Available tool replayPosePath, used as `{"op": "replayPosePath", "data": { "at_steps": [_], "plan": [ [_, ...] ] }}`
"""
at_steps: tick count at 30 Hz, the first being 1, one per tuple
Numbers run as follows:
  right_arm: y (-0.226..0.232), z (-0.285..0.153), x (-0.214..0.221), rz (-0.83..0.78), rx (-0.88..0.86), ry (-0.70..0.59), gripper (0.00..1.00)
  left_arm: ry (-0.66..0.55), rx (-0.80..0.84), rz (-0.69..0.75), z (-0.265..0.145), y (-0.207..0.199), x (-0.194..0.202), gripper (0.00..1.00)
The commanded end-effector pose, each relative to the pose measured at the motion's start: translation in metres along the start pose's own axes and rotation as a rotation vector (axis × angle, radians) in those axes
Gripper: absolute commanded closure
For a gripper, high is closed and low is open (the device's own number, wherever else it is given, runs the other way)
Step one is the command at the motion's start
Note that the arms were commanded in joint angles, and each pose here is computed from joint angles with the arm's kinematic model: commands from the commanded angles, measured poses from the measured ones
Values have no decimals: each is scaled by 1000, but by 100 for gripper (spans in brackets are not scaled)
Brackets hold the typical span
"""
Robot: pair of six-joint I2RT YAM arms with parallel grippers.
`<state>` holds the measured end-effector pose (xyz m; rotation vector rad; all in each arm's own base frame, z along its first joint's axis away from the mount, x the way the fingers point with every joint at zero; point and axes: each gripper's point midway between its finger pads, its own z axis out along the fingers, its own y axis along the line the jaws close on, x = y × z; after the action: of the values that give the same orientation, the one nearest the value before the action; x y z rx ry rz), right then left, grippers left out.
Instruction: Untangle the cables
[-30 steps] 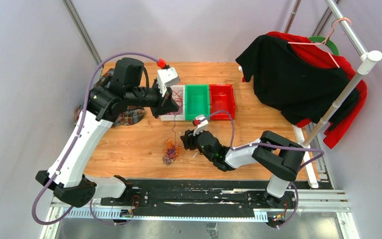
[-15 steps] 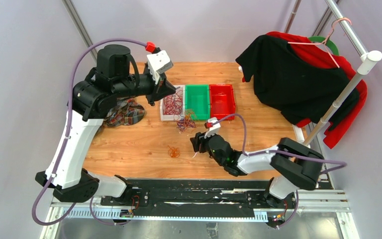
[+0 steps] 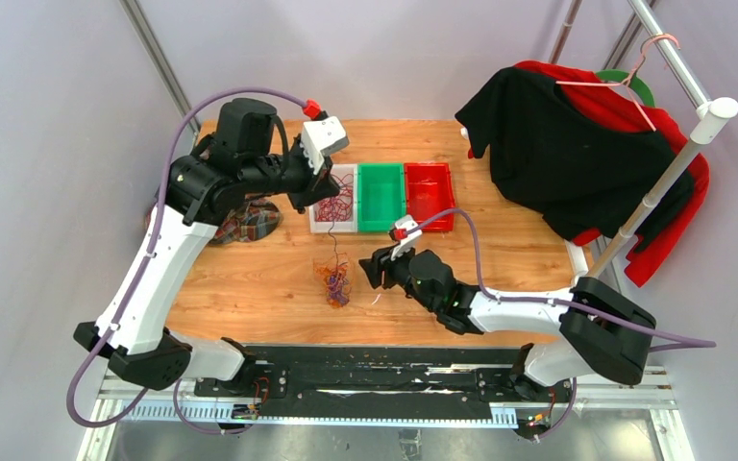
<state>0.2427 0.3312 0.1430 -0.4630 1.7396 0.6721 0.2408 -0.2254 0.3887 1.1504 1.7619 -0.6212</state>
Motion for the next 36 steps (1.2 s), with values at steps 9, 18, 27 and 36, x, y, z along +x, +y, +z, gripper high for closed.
{"op": "replayPosePath", "data": {
  "at_steps": [9,18,27,36],
  "plan": [
    [38,15,3,-33,-182,58,37,-19,-24,59,-18,-6,1,100],
    [28,39,3,-71,-94,75,38,-37,-2,53,-20,-12,-3,100],
    [14,62,21,-47,-11,134,63,-44,-3,59,-23,-13,-4,100],
    [-20,35,44,-37,81,175,99,-44,-126,148,-41,5,-9,100]
  ]
}}
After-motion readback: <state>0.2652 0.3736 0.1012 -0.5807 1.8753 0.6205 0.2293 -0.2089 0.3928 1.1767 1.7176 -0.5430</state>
